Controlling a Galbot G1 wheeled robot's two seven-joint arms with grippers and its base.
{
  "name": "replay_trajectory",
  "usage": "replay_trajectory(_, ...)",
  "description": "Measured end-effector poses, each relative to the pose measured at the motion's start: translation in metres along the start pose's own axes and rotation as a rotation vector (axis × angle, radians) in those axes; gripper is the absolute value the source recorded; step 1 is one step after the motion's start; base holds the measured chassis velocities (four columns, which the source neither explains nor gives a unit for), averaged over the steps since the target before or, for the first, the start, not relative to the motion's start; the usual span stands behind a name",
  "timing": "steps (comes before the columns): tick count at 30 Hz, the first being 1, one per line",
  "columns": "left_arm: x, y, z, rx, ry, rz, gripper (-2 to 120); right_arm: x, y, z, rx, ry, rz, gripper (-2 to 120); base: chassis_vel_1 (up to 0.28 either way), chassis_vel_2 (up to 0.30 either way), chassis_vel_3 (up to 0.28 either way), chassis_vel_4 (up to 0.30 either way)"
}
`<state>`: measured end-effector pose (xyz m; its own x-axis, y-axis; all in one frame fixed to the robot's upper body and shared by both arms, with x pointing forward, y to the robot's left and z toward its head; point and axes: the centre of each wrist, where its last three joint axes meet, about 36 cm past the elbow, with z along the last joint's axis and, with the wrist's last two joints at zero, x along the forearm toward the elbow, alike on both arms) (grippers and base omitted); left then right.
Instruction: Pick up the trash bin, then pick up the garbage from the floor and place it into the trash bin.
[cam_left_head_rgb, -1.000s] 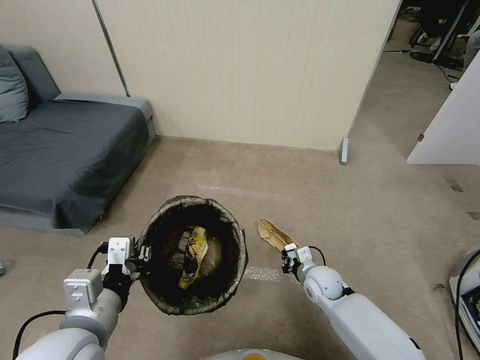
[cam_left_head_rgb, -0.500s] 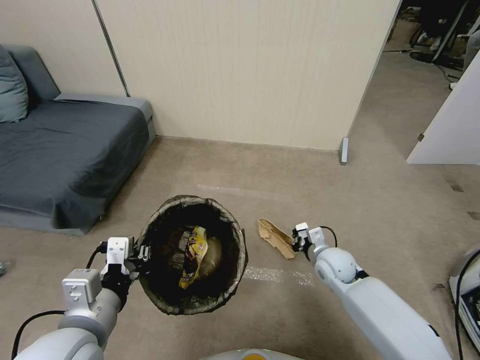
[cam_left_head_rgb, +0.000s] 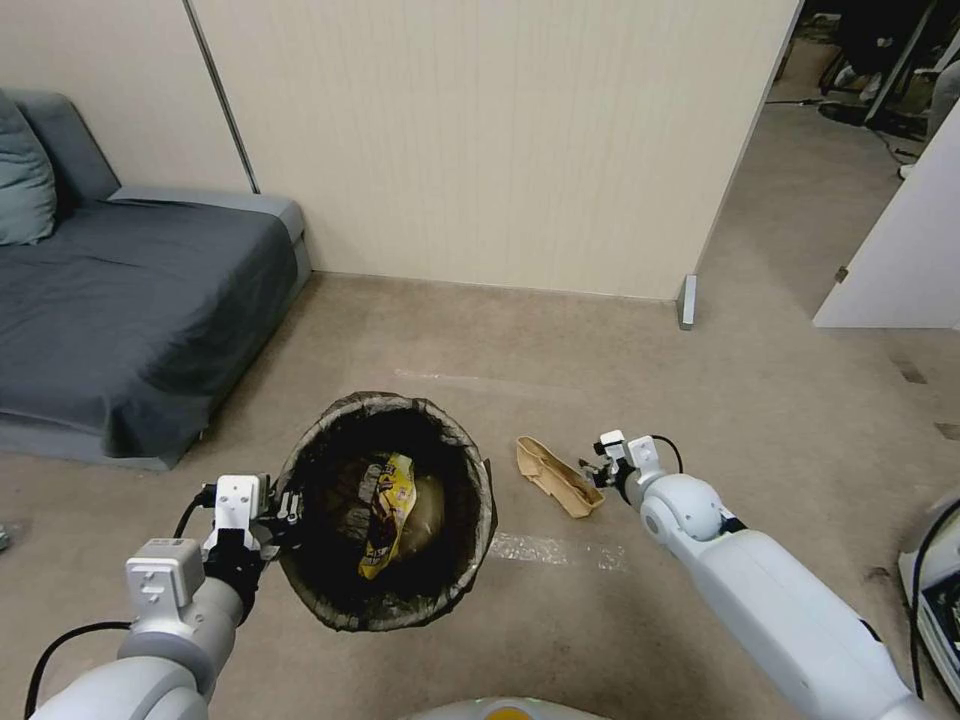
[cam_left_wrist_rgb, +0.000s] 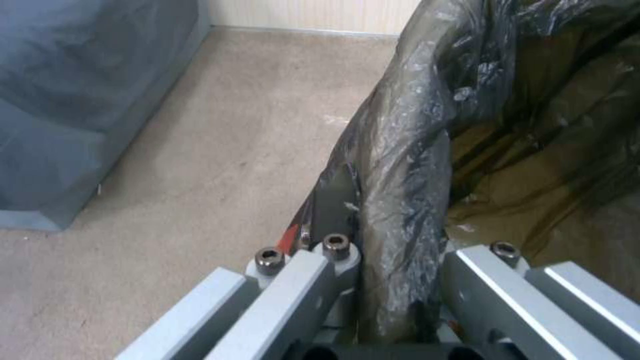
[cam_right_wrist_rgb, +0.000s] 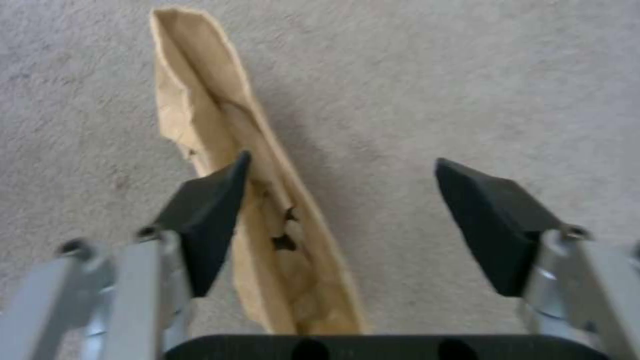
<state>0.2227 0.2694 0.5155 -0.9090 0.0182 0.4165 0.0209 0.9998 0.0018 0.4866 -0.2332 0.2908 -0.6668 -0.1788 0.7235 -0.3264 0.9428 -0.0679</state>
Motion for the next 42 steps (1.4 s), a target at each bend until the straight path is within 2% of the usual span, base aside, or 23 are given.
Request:
replay_trajectory(2, 0.0, 0.0, 0.0, 0.0, 0.0, 0.0, 1, -0.001, 0.001, 0.0, -0.001, 0.001, -0.002, 75, 0.0, 0.0, 0.0, 0.0)
replay_trajectory(4, 0.0, 0.0, 0.0, -0.002, 0.0, 0.0, 1, -0.007, 0.012, 0.002, -0.004, 0.009, -0.018, 87, 0.0, 0.0, 0.0, 0.0)
replay_trajectory(6, 0.0, 0.0, 0.0, -0.002, 0.0, 0.0, 1, -0.008, 0.014, 0.002, -0.004, 0.01, -0.021, 89, 0.0, 0.0, 0.0, 0.0)
replay_trajectory(7, 0.0, 0.0, 0.0, -0.005, 0.001, 0.001, 1, -0.011, 0.03, 0.0, -0.001, 0.007, -0.033, 96, 0.0, 0.0, 0.0, 0.0)
replay_trajectory(8, 0.0, 0.001, 0.0, -0.007, 0.0, 0.001, 1, -0.01, 0.036, -0.001, 0.003, 0.005, -0.039, 99, 0.0, 0.0, 0.0, 0.0)
replay_trajectory(11, 0.0, 0.001, -0.001, -0.009, -0.002, 0.001, 1, -0.013, 0.048, -0.005, 0.004, 0.003, -0.051, 100, 0.0, 0.0, 0.0, 0.0)
replay_trajectory(16, 0.0, 0.001, -0.001, -0.011, -0.001, 0.001, 1, -0.025, 0.057, -0.005, -0.004, 0.019, -0.045, 100, 0.0, 0.0, 0.0, 0.0)
replay_trajectory(34, 0.0, 0.001, -0.001, -0.011, -0.002, 0.0, 1, -0.05, 0.047, 0.008, -0.02, 0.063, 0.0, 100, 0.0, 0.0, 0.0, 0.0)
replay_trajectory(37, 0.0, 0.001, -0.001, -0.01, -0.001, -0.001, 1, -0.053, 0.047, 0.011, -0.024, 0.068, -0.004, 92, 0.0, 0.0, 0.0, 0.0)
replay_trajectory(40, 0.0, 0.001, 0.0, -0.009, 0.002, -0.002, 1, -0.056, 0.045, 0.015, -0.031, 0.069, -0.01, 78, 0.0, 0.0, 0.0, 0.0)
replay_trajectory(42, 0.0, 0.001, 0.0, -0.009, 0.002, -0.003, 1, -0.057, 0.044, 0.016, -0.032, 0.069, -0.012, 74, 0.0, 0.0, 0.0, 0.0)
